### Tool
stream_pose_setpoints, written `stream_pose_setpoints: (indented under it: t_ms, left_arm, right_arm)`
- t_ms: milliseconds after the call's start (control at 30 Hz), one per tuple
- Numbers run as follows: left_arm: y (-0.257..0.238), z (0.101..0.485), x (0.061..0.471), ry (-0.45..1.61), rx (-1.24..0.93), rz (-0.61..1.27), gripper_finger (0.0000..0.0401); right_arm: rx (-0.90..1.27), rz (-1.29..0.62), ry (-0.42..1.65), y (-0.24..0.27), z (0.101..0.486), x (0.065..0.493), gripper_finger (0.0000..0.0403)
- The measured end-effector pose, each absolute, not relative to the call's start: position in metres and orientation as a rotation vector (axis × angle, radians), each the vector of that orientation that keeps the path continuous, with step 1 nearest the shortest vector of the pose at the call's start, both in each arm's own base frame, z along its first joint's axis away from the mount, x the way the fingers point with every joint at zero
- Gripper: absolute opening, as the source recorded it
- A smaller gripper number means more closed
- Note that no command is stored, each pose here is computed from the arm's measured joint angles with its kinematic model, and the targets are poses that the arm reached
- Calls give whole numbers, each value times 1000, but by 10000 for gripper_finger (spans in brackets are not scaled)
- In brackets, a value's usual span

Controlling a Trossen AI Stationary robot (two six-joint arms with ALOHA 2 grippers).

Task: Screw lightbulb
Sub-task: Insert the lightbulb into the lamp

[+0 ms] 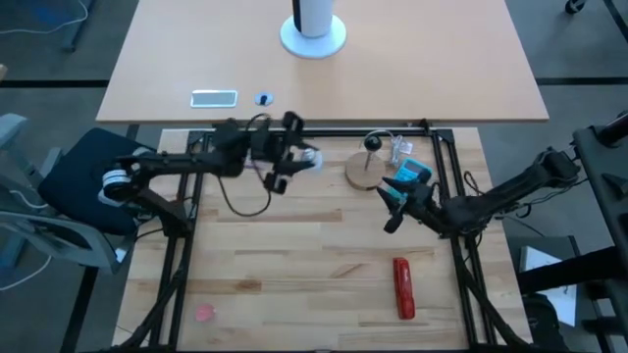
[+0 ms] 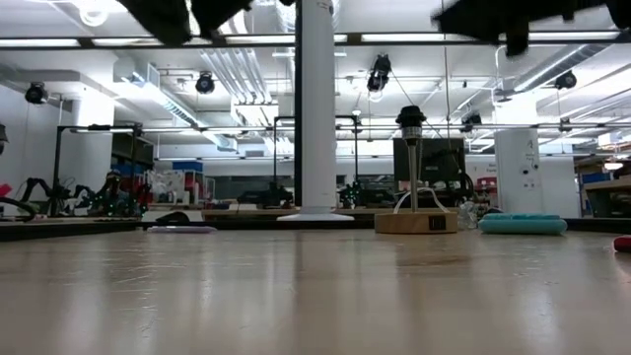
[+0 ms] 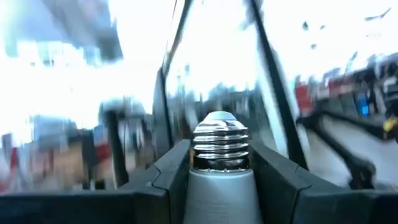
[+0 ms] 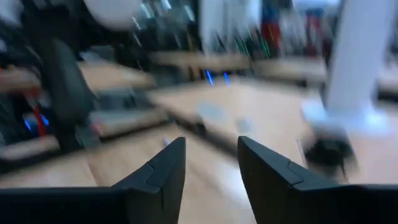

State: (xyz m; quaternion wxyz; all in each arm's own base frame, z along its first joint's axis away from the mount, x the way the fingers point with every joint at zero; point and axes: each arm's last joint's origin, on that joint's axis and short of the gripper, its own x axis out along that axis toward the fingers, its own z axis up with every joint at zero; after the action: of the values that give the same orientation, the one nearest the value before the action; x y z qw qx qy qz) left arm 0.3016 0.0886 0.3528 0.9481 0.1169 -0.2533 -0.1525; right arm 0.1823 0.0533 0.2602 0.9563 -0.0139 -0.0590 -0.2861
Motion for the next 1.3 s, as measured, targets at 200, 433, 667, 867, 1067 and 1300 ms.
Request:
stream_pose_setpoints:
  t_ms: [200, 433, 667, 867, 1067, 1300]
  left_arm:
    - [70, 328, 298, -689, 348, -312, 132]
    - [48, 332, 322, -786, 399, -336, 132]
    - [50, 328, 347, -723, 263, -340, 132]
    - [52, 320, 352, -679, 235, -321, 132]
    - [61, 304, 355, -577, 248, -268, 132]
    - [65, 296, 358, -498, 271, -249, 132]
  right_arm:
    - [55, -387, -432, 48, 284, 191, 162]
    - [113, -206, -378, 31, 291, 223, 195]
    - [-276, -336, -196, 40, 306, 256, 237]
    - [-431, -486, -69, 48, 316, 272, 275]
    - [-409, -446, -2, 50, 319, 275, 305]
    - [-370, -442, 5, 50, 327, 276, 310]
